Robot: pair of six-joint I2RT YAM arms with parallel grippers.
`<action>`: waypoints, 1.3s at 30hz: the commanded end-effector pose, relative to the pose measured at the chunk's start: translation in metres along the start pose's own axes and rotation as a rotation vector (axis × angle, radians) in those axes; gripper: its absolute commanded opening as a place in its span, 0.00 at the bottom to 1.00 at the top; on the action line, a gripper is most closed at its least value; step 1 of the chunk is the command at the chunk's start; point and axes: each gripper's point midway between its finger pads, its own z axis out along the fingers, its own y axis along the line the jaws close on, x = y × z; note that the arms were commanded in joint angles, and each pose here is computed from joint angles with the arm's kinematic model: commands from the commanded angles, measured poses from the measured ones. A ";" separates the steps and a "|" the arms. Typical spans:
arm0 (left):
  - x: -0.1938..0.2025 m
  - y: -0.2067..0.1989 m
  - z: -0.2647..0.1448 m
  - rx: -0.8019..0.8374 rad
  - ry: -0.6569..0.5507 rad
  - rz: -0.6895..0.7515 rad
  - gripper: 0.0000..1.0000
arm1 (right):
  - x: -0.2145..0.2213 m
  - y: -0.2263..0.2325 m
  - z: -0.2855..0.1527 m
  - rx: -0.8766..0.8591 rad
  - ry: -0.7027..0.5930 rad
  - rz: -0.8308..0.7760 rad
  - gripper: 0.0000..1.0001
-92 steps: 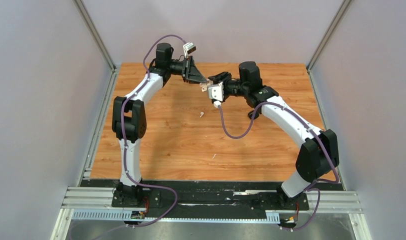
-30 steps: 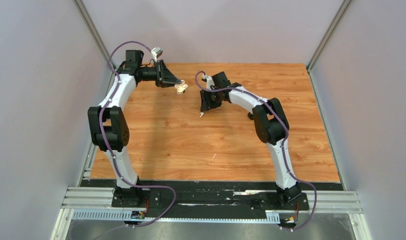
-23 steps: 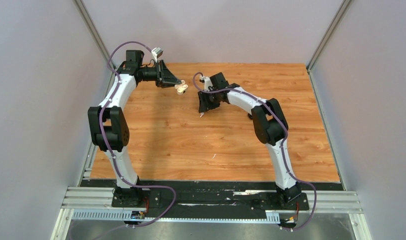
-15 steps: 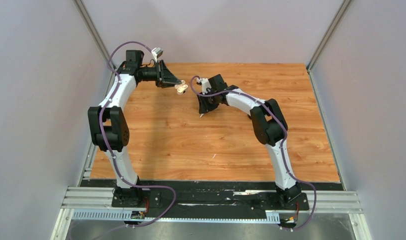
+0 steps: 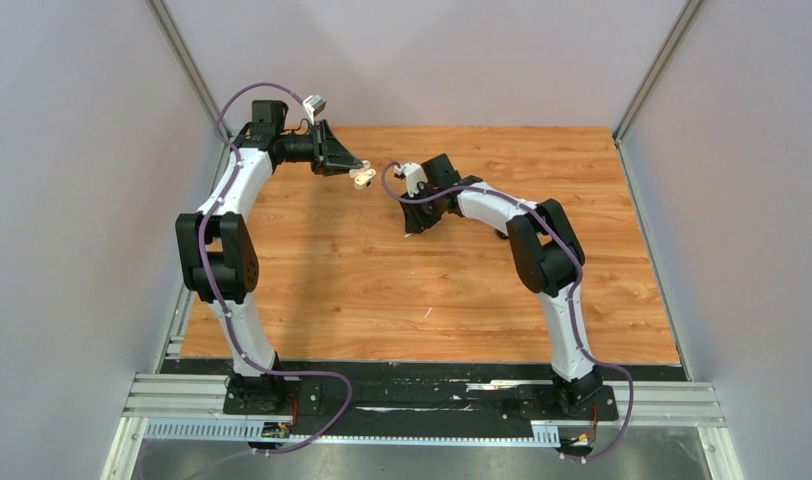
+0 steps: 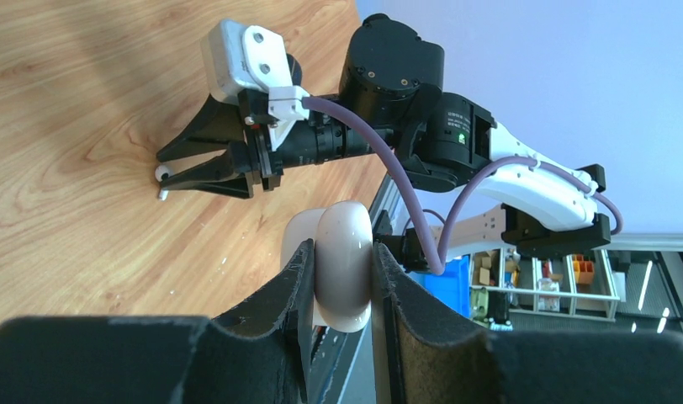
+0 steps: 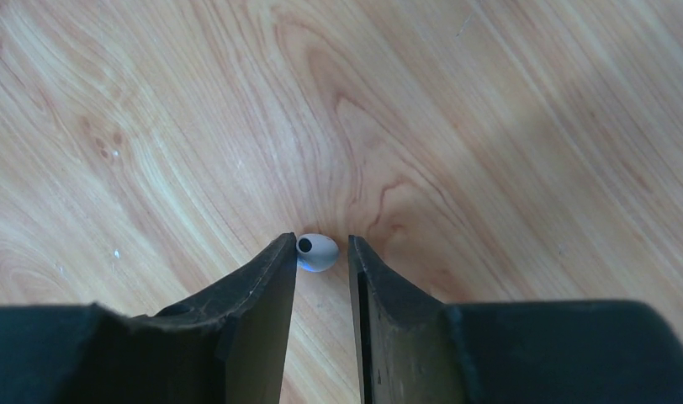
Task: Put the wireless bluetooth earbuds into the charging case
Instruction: Pick up the earbud from the center of the board.
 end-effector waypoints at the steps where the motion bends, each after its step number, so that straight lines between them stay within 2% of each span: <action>1: -0.006 -0.010 -0.001 0.024 -0.003 0.042 0.00 | 0.001 0.004 -0.013 0.006 0.007 -0.054 0.32; 9: -0.008 -0.007 0.000 0.024 -0.002 0.034 0.00 | 0.000 0.008 -0.015 -0.017 -0.001 -0.071 0.17; 13: -0.008 -0.007 0.000 0.023 -0.003 0.037 0.00 | -0.012 0.010 -0.028 -0.028 -0.033 -0.094 0.01; 19: -0.006 -0.001 0.002 0.012 0.002 0.040 0.00 | -0.054 0.018 -0.087 -0.086 -0.209 -0.169 0.00; 25: -0.002 0.010 0.009 -0.027 0.034 0.081 0.00 | -0.098 0.029 -0.163 -0.041 -0.479 -0.417 0.00; 31: 0.003 0.000 0.026 -0.005 0.076 0.146 0.00 | -0.148 0.058 -0.232 0.022 -0.721 -0.711 0.00; 39: 0.015 -0.024 0.047 0.121 0.150 0.213 0.00 | -0.173 0.099 -0.263 -0.011 -0.912 -1.038 0.00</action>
